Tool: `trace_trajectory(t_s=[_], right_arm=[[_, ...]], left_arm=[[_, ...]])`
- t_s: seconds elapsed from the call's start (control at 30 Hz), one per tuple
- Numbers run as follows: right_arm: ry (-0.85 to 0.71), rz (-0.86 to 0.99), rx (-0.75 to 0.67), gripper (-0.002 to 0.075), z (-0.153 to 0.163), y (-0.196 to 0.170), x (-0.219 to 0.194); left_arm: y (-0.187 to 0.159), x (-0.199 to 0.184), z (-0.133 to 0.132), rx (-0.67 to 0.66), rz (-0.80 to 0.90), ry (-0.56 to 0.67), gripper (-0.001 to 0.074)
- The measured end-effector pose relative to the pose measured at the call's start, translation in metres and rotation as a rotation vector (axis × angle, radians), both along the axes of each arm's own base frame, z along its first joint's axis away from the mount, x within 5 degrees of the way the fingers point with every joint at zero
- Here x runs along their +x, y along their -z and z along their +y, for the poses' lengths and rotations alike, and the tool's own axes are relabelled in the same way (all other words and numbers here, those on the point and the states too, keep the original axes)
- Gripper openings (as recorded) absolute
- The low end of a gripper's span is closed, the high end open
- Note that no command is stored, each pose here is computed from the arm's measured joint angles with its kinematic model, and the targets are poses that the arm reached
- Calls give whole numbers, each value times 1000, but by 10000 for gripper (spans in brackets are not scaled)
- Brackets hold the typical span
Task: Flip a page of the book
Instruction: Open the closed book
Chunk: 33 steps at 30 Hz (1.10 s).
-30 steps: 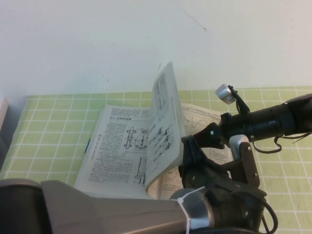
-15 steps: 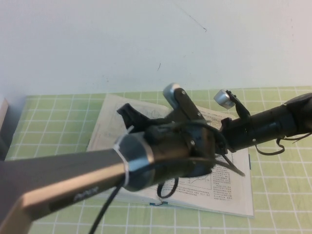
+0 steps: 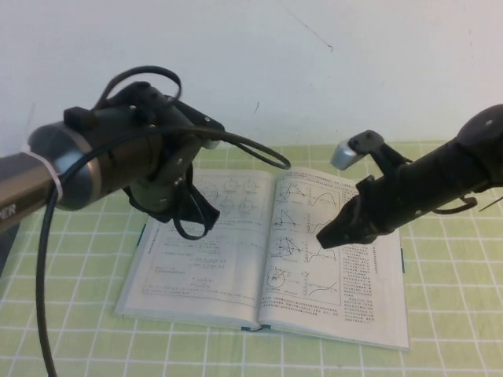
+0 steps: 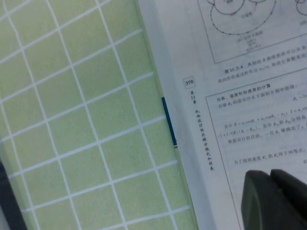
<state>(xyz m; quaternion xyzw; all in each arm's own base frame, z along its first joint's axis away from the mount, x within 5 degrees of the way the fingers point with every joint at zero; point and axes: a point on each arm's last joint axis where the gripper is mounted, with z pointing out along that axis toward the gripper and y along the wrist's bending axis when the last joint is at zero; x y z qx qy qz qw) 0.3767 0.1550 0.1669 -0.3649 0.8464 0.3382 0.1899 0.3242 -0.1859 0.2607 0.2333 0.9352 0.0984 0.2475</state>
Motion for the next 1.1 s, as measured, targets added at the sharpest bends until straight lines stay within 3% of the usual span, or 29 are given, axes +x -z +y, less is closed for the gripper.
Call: trace_trajectory(t_s=[0.17,0.5,0.83,1.1], right_arm=[[-89,-58,-96,-2,39,4,-16],[-162,-182,-161,-2,91,-15,-10],[-189,-33,-231,-2,101,23,9],[-147,19,-367,-2,95,26,8]], left_arm=[[2,11,17,-85,44,-18,-3],[2,14,16,-117,37,16,-3],[1,15,14,-135,22,30,-3],[0,16,13,-142,5,44,-3]])
